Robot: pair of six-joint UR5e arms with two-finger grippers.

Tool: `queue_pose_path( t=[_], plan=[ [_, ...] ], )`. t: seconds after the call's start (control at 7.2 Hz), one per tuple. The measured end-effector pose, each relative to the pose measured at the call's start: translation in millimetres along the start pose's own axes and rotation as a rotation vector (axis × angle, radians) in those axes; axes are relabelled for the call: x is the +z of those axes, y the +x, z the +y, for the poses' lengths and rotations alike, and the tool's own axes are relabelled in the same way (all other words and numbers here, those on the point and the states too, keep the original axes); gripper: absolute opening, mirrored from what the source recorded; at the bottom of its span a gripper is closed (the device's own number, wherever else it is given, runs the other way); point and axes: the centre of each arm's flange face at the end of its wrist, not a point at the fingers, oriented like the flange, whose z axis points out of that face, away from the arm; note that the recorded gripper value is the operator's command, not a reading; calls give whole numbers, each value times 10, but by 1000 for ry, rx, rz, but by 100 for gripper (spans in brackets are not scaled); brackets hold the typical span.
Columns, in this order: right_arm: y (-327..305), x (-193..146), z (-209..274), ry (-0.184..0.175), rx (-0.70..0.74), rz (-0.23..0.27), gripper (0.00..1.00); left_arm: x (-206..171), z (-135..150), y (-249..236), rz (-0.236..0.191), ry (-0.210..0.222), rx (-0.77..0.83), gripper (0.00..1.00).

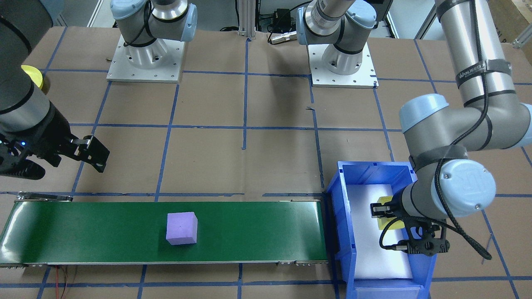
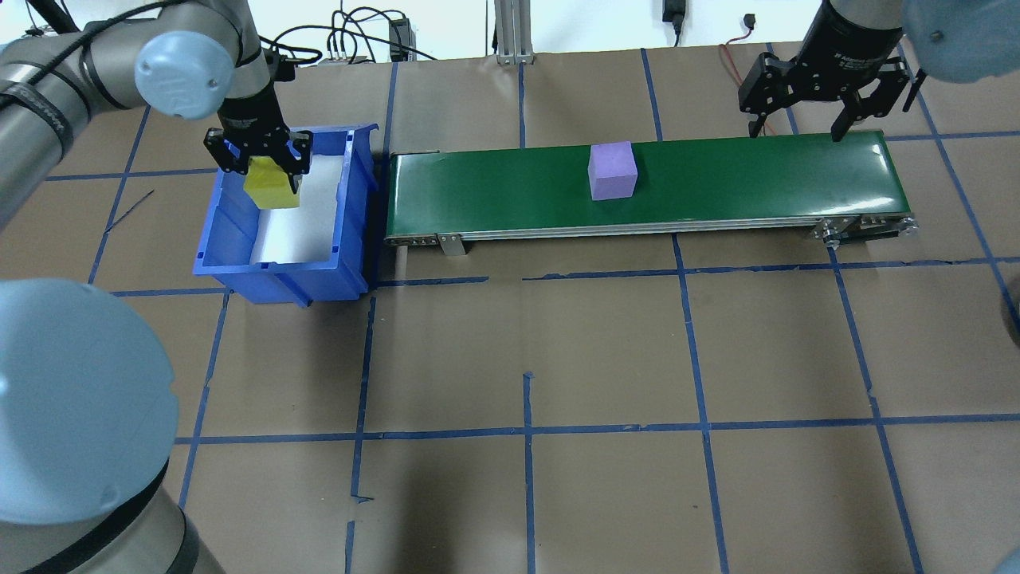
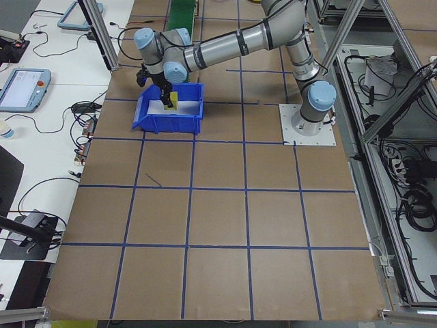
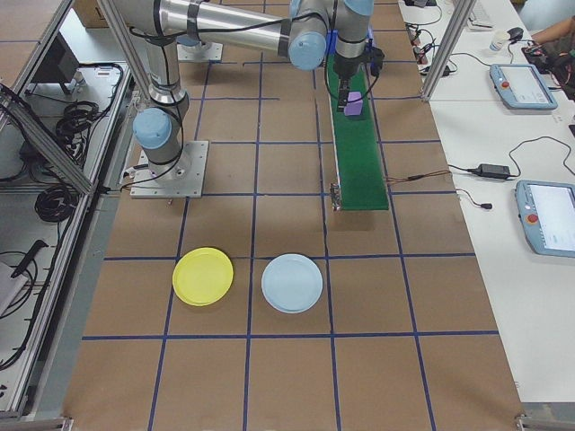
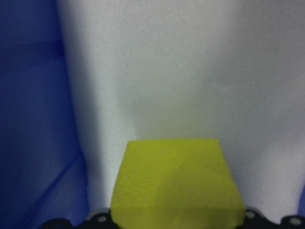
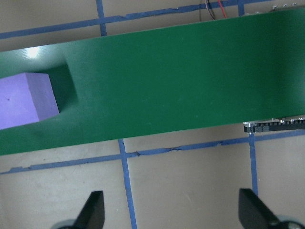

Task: Move block left to right into plate

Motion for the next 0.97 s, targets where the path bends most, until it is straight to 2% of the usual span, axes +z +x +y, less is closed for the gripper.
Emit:
queue_pose_path(
  t=[0.14,0.28,0.42,0.56,0.69,0.97],
  plan=[
    [20,126,-117,24,-5,-8,100,-304,127,143,-6,22,19,54],
    [16,254,-209,48,-20,-21,100,-581,240,358,-13,68,45,54],
    [-1,385,-267,57,-44,-42,100,-836,356,632,-20,132,80,54],
    [-11,475,-296,60,-64,-55,100,-951,439,926,-19,174,119,54],
    [-17,533,-315,60,-73,-62,100,-913,453,1198,-12,190,156,54],
    [-19,627,-368,65,-88,-65,100,-599,378,1837,-16,212,225,54]
  ],
)
